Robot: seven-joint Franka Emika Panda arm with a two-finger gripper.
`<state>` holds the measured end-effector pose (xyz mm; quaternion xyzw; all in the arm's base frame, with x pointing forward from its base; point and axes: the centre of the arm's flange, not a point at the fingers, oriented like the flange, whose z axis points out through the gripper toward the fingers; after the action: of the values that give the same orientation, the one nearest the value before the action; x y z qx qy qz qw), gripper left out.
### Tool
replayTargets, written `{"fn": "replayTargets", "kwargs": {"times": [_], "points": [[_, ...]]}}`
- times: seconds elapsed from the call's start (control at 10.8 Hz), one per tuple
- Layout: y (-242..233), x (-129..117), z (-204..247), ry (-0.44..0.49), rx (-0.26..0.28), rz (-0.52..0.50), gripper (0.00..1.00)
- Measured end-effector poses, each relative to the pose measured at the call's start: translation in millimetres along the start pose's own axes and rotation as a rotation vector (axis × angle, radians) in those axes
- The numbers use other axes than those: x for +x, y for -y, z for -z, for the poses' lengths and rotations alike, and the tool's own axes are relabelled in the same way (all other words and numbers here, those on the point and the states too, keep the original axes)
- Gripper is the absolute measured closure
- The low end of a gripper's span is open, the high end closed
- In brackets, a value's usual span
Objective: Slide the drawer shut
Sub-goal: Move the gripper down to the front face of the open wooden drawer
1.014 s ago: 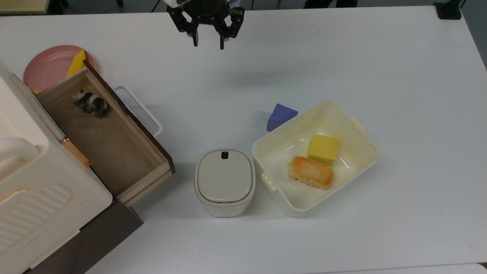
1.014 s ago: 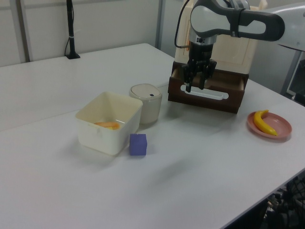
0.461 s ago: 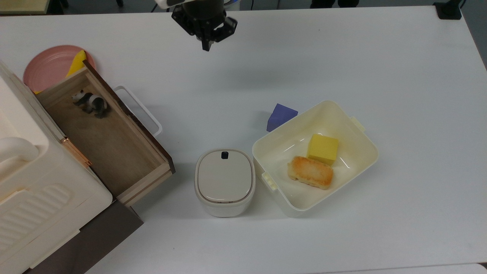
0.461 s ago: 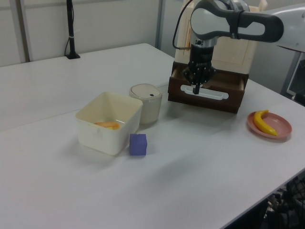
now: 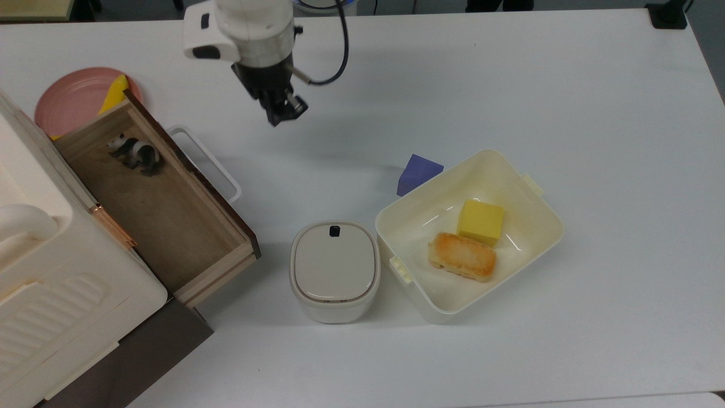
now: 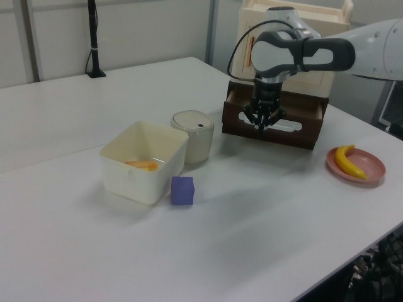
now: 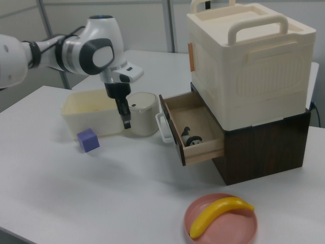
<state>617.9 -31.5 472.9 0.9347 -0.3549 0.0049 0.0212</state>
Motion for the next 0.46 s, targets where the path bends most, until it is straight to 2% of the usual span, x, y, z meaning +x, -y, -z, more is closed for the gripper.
{"fn": "replayTargets", "kwargs": {"times": [0.46], "points": [[-4,61,-49,-0.185,0.032,-0.148,0.99]]}}
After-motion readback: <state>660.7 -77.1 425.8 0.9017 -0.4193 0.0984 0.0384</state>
